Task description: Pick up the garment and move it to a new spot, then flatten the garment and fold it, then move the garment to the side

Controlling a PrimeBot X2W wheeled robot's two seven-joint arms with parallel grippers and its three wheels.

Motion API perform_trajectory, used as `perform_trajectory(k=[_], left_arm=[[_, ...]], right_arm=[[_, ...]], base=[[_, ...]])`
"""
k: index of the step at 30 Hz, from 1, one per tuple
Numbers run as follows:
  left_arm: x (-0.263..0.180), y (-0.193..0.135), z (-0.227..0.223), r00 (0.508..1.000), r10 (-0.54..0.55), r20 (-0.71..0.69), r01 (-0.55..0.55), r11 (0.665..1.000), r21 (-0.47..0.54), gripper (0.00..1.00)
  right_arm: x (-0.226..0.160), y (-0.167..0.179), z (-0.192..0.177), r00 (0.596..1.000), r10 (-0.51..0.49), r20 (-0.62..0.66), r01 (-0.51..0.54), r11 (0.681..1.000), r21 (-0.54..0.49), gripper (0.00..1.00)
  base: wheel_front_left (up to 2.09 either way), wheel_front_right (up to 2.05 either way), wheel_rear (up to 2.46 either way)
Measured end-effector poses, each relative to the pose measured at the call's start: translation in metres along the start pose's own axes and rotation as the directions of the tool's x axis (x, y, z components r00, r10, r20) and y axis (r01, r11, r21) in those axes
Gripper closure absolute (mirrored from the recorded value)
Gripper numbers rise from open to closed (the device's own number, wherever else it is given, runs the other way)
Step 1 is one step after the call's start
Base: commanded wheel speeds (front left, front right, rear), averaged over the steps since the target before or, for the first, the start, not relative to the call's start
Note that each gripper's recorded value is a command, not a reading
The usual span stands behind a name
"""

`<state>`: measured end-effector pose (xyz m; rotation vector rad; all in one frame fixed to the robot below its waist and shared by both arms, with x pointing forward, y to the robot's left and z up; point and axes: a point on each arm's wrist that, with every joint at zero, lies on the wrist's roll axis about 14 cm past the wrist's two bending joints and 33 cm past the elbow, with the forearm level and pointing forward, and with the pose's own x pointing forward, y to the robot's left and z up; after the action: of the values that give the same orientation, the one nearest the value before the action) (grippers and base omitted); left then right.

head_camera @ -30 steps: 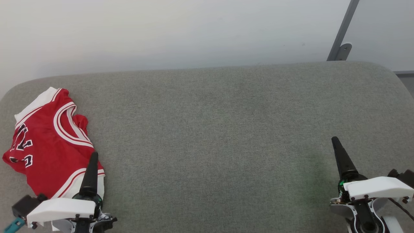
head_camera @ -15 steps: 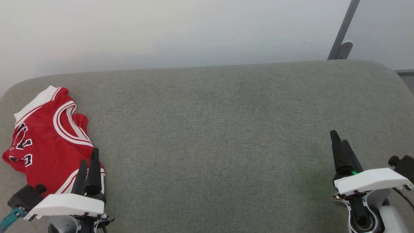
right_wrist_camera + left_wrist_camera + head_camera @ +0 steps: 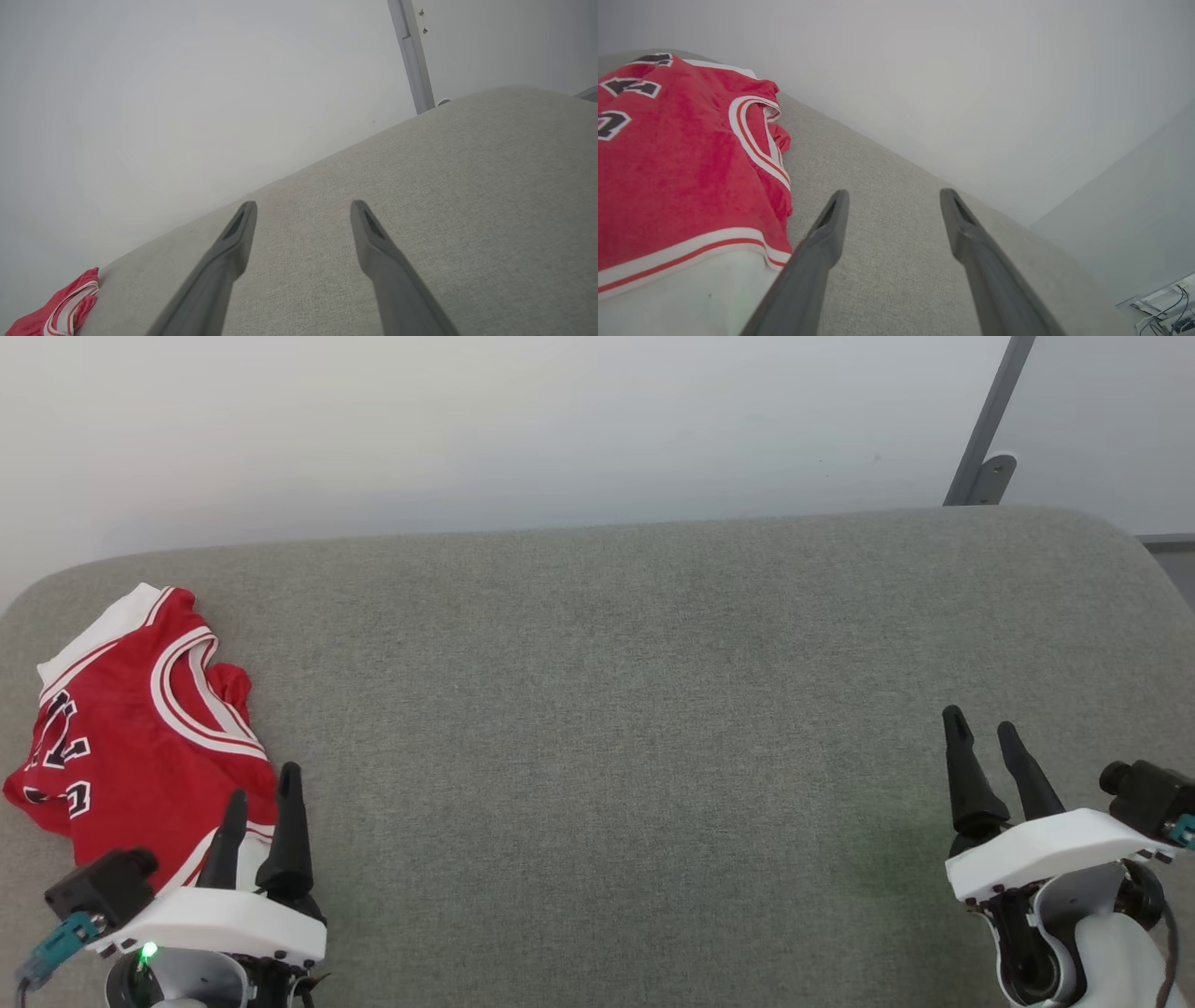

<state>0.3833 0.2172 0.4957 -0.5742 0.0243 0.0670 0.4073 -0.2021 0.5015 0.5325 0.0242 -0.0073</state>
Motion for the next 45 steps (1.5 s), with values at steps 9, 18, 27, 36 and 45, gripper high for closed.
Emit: perform_trajectory(k=[9,18,27,36,45], left_arm=[[-0.001,0.005,-0.008,1.000,0.003,-0.026,0.000,0.990,0.139,0.00],[-0.002,0.006,-0.013,0.999,0.001,-0.036,0.008,0.968,0.252,0.00],[-0.006,0.011,-0.017,0.999,0.001,-0.046,0.015,0.944,0.329,0.00],[-0.005,0.009,-0.018,0.999,-0.015,-0.042,0.030,0.920,0.391,0.00],[-0.005,0.009,-0.013,0.999,-0.031,-0.024,0.038,0.904,0.425,0.00]], right_arm=[[0.001,0.003,0.002,1.000,0.011,0.013,-0.009,0.994,-0.110,0.00],[0.003,0.005,0.002,1.000,0.027,0.014,-0.024,0.977,-0.213,0.00],[0.004,0.001,0.002,1.000,0.025,0.013,-0.020,0.950,-0.313,0.00],[0.005,-0.001,0.004,0.999,0.031,0.019,-0.021,0.924,-0.381,0.00],[0.005,0.002,0.005,0.999,0.044,0.032,-0.027,0.910,-0.414,0.00]], base=[[0.00,0.00,0.00],[0.00,0.00,0.00],[0.00,0.00,0.00],[0.00,0.00,0.00],[0.00,0.00,0.00]])
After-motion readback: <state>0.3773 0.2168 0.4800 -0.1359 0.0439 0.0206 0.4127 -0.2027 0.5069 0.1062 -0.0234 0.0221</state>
